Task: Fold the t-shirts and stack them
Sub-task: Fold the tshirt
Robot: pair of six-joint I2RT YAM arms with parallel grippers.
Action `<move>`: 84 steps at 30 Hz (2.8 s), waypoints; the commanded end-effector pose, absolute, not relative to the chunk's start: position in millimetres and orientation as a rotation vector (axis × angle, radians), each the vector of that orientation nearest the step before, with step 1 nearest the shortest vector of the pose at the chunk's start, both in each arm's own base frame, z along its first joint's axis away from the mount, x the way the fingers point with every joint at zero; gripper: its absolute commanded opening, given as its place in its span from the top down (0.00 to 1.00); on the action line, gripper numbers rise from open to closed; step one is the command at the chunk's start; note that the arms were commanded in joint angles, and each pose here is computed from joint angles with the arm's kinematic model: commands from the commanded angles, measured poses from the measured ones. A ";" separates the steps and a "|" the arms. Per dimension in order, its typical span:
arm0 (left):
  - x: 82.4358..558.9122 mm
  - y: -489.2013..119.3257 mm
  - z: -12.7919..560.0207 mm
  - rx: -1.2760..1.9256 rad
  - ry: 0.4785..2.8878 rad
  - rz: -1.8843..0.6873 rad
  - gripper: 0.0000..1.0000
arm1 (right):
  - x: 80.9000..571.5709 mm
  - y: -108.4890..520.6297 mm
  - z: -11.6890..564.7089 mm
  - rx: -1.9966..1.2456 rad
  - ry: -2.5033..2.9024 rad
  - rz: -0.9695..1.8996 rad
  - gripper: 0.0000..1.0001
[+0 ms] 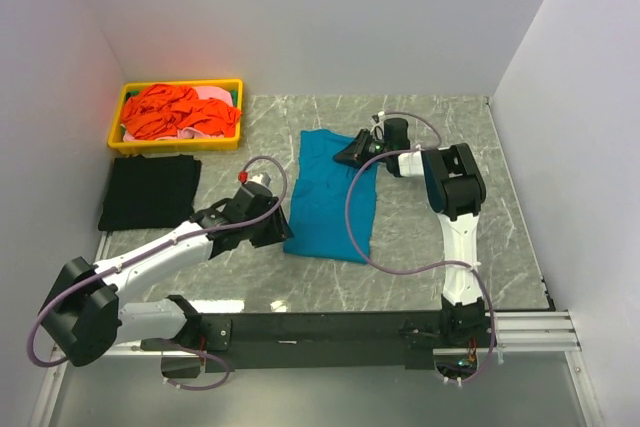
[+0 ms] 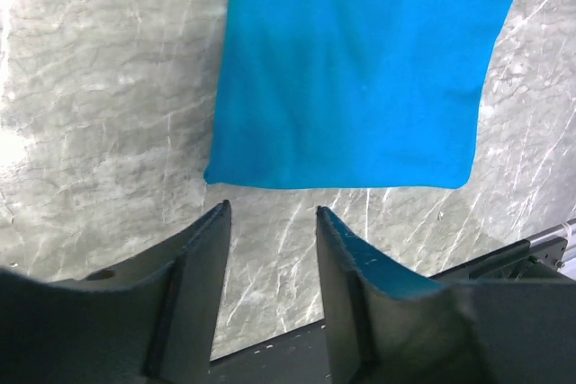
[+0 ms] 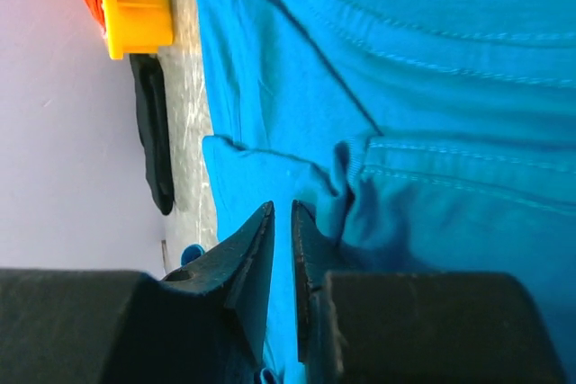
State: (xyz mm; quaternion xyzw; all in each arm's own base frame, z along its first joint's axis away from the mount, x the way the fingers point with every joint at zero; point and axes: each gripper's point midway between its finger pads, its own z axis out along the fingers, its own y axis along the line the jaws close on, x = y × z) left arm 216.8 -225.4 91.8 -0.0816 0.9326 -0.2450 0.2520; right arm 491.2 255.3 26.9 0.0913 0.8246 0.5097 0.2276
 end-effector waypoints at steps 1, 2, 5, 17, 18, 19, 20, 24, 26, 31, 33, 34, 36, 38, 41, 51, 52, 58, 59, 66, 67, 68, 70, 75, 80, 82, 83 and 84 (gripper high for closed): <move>218.0 -224.5 98.6 -0.237 2.515 -0.696 0.51 | 502.0 251.5 63.9 0.221 2.199 1.408 0.78; 217.7 -223.3 98.1 -0.241 2.514 -0.694 0.47 | 496.9 248.8 67.0 0.221 2.195 1.415 0.76; 217.5 -219.5 96.7 -0.255 2.515 -0.689 0.37 | 480.1 240.5 95.3 0.191 2.163 1.421 0.70; 221.6 -207.6 69.9 -0.245 2.591 -0.569 0.21 | 349.3 177.8 96.9 0.183 2.445 0.832 0.52; 223.3 -208.9 66.8 -0.240 2.597 -0.567 0.21 | 339.7 172.3 101.0 0.192 2.446 0.769 0.48; 223.2 -210.4 65.5 -0.235 2.602 -0.573 0.21 | 327.1 173.8 96.4 0.179 2.474 0.719 0.47; 224.8 -211.4 65.1 -0.235 2.602 -0.574 0.22 | 306.4 166.2 79.6 0.216 2.541 0.651 0.46; 231.1 -216.2 63.0 -0.208 2.617 -0.554 0.21 | 263.1 166.5 66.9 0.245 2.591 0.573 0.44; 231.7 -216.8 59.5 -0.200 2.631 -0.542 0.23 | 241.1 175.2 56.4 0.245 2.636 0.593 0.44; 231.8 -221.0 48.2 -0.185 2.671 -0.534 0.25 | 216.6 189.9 44.6 0.276 2.663 0.665 0.44; 232.3 -220.9 43.3 -0.180 2.685 -0.518 0.26 | 211.0 191.7 39.4 0.273 2.683 0.660 0.44; 233.4 -221.4 43.0 -0.181 2.686 -0.515 0.26 | 210.1 192.0 37.9 0.278 2.689 0.654 0.44; 234.1 -222.2 39.1 -0.181 2.695 -0.509 0.27 | 206.7 194.6 34.8 0.271 2.706 0.650 0.44; 234.6 -223.0 37.2 -0.179 2.699 -0.507 0.29 | 205.0 193.6 32.1 0.280 2.718 0.631 0.45; 236.9 -224.6 34.2 -0.175 2.706 -0.500 0.37 | 197.9 192.5 22.4 0.269 2.762 0.584 0.46; 223.2 -220.7 11.7 -0.169 2.784 -0.476 0.45 | 174.2 180.3 -1.3 0.225 2.874 0.398 0.49; 221.9 -220.0 10.5 -0.167 2.792 -0.471 0.46 | 173.8 180.1 -0.6 0.218 2.878 0.385 0.49; 211.0 -214.0 1.7 -0.161 2.835 -0.448 0.47 | 160.7 174.9 -7.8 0.176 2.932 0.293 0.50; 207.9 -212.6 0.3 -0.160 2.846 -0.445 0.47 | 158.6 174.5 -8.3 0.170 2.938 0.288 0.50; 200.2 -209.2 -2.8 -0.145 2.880 -0.429 0.51 | 151.5 167.7 -14.0 0.170 2.956 0.256 0.55; 200.3 -209.3 -2.6 -0.143 2.881 -0.427 0.52 | 151.3 167.1 -14.4 0.172 2.957 0.254 0.56; 198.8 -208.2 -4.5 -0.140 2.890 -0.417 0.52 | 150.9 167.1 -14.7 0.167 2.957 0.254 0.59; 195.4 -207.0 -6.1 -0.136 2.902 -0.408 0.56 | 147.9 165.6 -17.9 0.165 2.971 0.246 0.66; 180.2 -206.9 -10.0 -0.116 2.938 -0.383 0.83 | 142.3 167.7 -18.6 0.132 2.987 0.272 0.86; 140.7 -207.4 3.7 -0.025 3.020 -0.362 0.99 | 113.4 173.4 -8.3 0.021 3.057 0.364 1.00; 116.0 -211.4 14.6 0.028 3.036 -0.371 0.99 | 87.9 172.7 2.3 -0.038 3.098 0.430 1.00; 106.4 -211.2 25.7 0.034 3.020 -0.419 0.99 | 78.3 171.8 5.8 -0.060 3.106 0.449 1.00; 89.0 -207.3 30.4 0.054 3.056 -0.425 0.99 | 57.4 163.4 6.6 -0.084 3.155 0.418 1.00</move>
